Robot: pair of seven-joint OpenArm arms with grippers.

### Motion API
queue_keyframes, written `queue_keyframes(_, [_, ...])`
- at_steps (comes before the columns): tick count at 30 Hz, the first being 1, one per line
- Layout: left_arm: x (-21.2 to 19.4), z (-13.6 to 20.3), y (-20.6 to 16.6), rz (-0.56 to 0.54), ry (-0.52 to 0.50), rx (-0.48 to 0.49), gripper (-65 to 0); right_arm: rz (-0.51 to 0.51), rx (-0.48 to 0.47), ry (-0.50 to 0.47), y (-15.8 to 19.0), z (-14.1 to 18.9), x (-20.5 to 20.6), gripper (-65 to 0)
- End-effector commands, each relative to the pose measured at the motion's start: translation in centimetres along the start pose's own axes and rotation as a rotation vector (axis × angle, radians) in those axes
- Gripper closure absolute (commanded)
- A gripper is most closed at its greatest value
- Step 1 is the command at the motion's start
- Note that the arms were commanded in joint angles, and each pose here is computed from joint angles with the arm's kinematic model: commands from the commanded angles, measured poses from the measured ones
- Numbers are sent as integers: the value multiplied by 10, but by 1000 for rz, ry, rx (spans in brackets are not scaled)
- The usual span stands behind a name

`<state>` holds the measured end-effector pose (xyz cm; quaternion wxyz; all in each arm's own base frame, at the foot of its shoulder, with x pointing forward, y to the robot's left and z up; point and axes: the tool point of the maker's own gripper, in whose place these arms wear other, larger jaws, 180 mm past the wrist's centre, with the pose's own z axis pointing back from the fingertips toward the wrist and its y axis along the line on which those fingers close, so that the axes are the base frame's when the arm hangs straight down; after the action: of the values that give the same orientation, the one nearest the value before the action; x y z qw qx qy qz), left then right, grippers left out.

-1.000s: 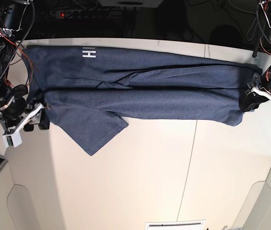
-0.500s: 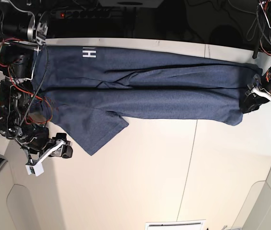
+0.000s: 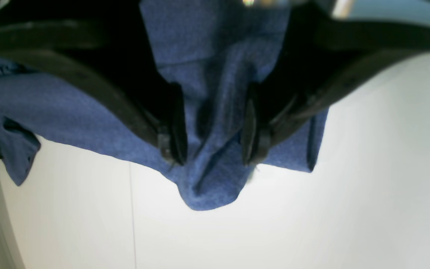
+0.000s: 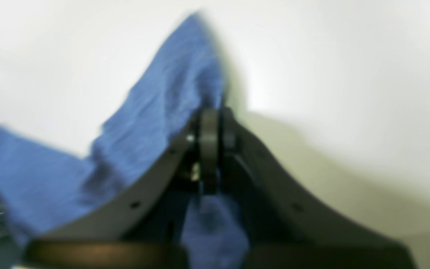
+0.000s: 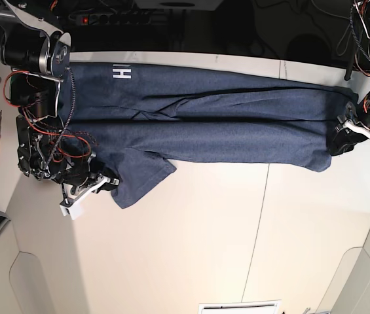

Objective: Layout the t-shirt on the table in an organized manner, then fold the t-shirt properly
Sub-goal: 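Grasp the sleeve with the right gripper and tuck it onto the shirt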

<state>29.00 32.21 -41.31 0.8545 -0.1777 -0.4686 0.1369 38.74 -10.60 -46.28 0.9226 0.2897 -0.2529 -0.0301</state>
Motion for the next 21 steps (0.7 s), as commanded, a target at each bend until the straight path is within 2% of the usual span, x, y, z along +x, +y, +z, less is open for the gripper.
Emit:
queue_keyframes(1, [22,2,-1,-19,-55,-14,-281,5,25,-24,7,5,16,0])
queue_keyframes(5, [22,2,-1,-19,-55,-14,-281,0,110,-28,30,18,32,0])
queue_keyframes(11, [22,2,-1,-19,-55,-14,-281,123,214,-23,73,57,44,0])
queue_keyframes(16, [23,2,-2,-12,-62,-18,-281,173,231,-11,91,67,9,0])
queue_keyframes(21, [25,2,-3,-6,-68,-21,-281,89,310,29,111,65,-57,0])
